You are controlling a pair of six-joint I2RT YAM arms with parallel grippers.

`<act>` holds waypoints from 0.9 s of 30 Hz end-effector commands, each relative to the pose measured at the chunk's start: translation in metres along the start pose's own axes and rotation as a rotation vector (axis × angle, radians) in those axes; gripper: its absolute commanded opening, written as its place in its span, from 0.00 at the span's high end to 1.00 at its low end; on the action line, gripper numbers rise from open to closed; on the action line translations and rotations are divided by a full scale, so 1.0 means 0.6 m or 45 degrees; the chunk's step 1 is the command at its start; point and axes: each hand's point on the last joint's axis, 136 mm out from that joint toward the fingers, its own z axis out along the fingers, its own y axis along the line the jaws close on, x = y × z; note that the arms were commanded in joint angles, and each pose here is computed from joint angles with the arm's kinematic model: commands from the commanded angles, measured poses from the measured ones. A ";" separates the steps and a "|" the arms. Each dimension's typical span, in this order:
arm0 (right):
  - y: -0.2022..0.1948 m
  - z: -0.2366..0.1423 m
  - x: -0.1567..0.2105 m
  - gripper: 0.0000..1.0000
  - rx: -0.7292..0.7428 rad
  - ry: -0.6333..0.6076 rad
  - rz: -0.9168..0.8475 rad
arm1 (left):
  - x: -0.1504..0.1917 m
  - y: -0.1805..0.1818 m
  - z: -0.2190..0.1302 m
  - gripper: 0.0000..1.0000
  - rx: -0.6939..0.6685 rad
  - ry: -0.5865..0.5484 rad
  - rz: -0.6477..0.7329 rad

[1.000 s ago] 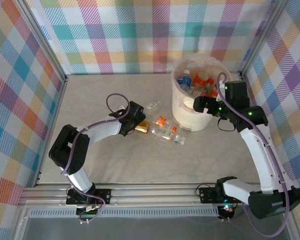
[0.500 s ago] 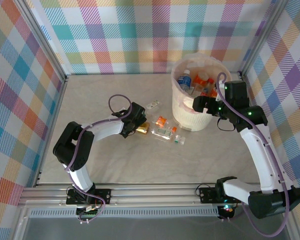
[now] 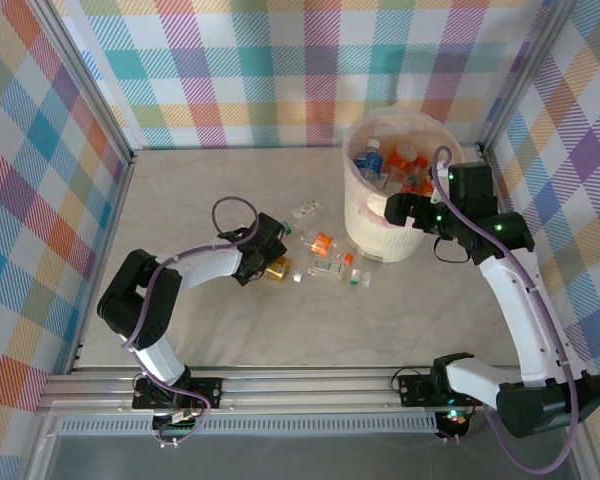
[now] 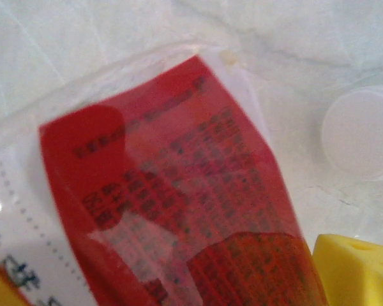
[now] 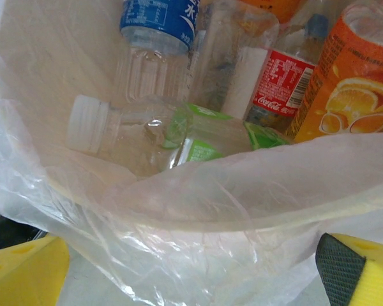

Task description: Put the plastic bottles in the bin

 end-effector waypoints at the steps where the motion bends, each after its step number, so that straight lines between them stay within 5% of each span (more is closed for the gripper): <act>1: 0.006 -0.003 0.004 0.00 -0.028 -0.008 0.013 | -0.003 0.022 0.000 0.05 -0.023 0.000 0.002; 7: 0.005 -0.004 0.005 0.00 -0.024 -0.008 0.018 | 0.005 0.032 0.009 0.11 -0.029 0.026 -0.011; 15: 0.002 -0.008 0.007 0.00 -0.013 -0.014 0.022 | -0.019 0.037 -0.017 0.33 -0.033 -0.055 0.029; 27: -0.013 -0.054 -0.015 0.00 0.060 -0.177 0.050 | -0.124 -0.085 -0.193 0.39 0.255 -0.305 0.452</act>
